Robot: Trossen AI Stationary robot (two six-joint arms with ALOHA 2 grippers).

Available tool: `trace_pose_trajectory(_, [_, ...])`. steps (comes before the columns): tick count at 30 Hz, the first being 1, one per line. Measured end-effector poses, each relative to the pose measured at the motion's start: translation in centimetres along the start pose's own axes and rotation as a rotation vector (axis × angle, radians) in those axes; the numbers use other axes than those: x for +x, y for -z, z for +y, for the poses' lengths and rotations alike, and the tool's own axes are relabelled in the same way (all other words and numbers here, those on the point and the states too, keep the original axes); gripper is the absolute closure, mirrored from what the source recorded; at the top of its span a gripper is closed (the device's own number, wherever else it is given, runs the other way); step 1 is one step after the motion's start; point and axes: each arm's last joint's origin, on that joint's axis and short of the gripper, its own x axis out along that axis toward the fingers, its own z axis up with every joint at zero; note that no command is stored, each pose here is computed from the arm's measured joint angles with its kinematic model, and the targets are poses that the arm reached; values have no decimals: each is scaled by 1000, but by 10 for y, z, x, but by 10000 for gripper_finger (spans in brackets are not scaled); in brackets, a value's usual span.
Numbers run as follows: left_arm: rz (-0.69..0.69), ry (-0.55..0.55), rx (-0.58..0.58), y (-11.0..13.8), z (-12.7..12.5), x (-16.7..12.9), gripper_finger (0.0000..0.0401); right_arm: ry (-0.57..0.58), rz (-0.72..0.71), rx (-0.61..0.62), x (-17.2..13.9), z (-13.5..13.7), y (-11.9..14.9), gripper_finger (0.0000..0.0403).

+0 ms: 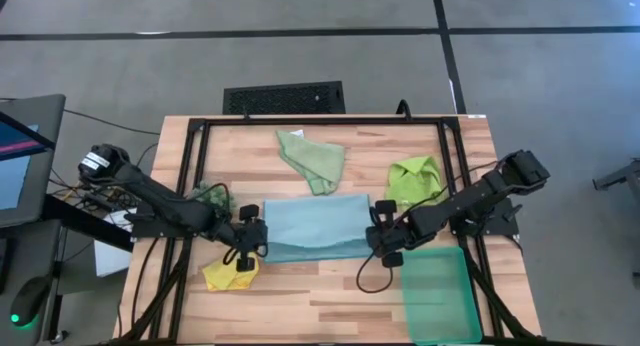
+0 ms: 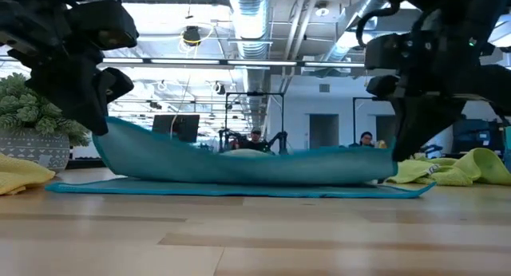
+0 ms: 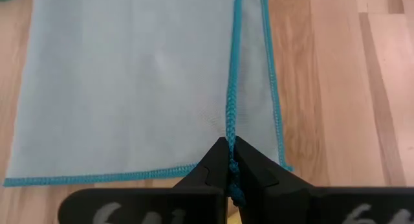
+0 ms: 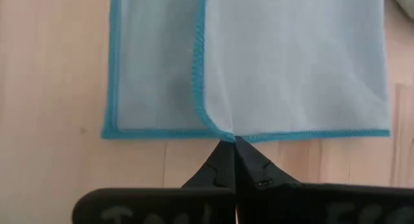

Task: Fold microfiber towels
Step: Fold the blue microfiber cloth

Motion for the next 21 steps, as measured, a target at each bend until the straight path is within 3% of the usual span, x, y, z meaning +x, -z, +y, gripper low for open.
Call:
trace_pose_trajectory(10, [-66, 30, -19, 11, -2, 8, 401, -45, -13, -28, 0, 3, -1, 397])
trace_pose_trajectory(17, [-113, 118, -27, -1, -12, 2, 401, 7, -2, -10, -2, 1, 1, 400])
trace_pose_trajectory(21, [-75, 111, -35, 8, -13, 4, 401, -2, -24, -5, -3, 4, 0, 398])
